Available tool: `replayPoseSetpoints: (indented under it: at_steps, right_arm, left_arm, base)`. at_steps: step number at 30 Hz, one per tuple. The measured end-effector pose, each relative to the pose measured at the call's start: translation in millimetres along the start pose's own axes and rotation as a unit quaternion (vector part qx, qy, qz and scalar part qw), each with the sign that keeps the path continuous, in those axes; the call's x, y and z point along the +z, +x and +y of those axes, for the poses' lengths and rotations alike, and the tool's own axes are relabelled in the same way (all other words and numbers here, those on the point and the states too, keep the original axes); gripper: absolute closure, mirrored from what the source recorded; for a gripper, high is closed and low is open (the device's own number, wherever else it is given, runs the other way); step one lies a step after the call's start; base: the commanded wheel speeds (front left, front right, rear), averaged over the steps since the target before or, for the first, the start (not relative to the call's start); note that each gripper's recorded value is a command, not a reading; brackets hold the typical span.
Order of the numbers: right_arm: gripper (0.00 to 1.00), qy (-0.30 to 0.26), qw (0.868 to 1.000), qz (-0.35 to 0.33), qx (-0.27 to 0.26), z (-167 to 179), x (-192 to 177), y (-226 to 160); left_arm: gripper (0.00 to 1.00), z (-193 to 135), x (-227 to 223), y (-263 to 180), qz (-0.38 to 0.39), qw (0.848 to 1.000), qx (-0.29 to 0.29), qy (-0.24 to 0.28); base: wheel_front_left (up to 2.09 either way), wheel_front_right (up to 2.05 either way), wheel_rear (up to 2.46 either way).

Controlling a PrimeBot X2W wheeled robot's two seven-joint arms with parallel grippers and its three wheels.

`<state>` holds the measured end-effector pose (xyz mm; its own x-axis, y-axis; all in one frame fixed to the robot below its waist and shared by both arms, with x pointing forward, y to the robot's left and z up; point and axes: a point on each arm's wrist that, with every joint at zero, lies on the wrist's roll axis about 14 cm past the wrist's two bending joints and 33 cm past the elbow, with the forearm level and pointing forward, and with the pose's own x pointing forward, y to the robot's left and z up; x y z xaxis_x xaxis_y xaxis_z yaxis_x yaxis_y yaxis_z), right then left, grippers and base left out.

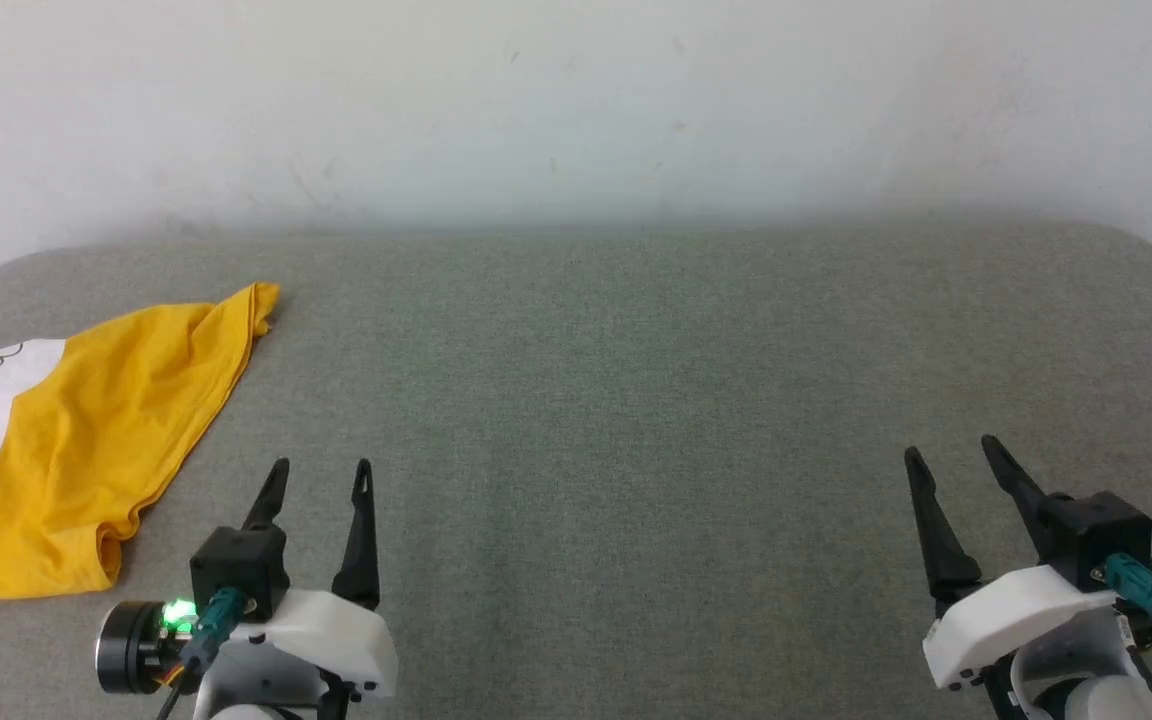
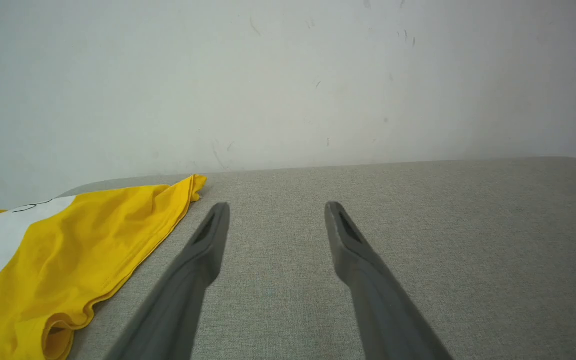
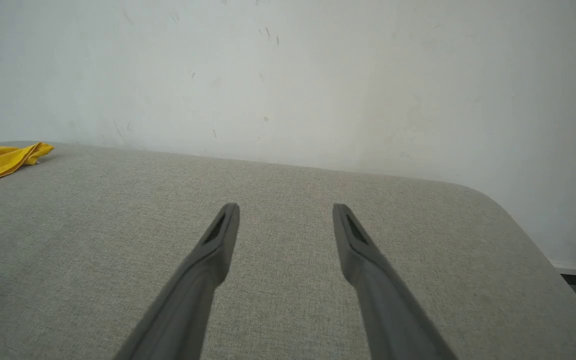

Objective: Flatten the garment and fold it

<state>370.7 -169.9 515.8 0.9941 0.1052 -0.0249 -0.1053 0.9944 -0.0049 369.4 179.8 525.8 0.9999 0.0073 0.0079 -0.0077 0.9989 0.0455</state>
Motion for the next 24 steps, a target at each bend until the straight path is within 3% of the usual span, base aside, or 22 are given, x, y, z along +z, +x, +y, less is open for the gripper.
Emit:
replayPoseSetpoints:
  at_steps: [24]
  right_arm:
    - [0.00, 0.006, 1.000, -0.011, 0.019, 11, -2, 15]
  left_arm:
    - [0.00, 25, 4, -13, -0.021, 0.999, 0.046, -0.021]
  base:
    - [0.00, 0.00, 0.00]
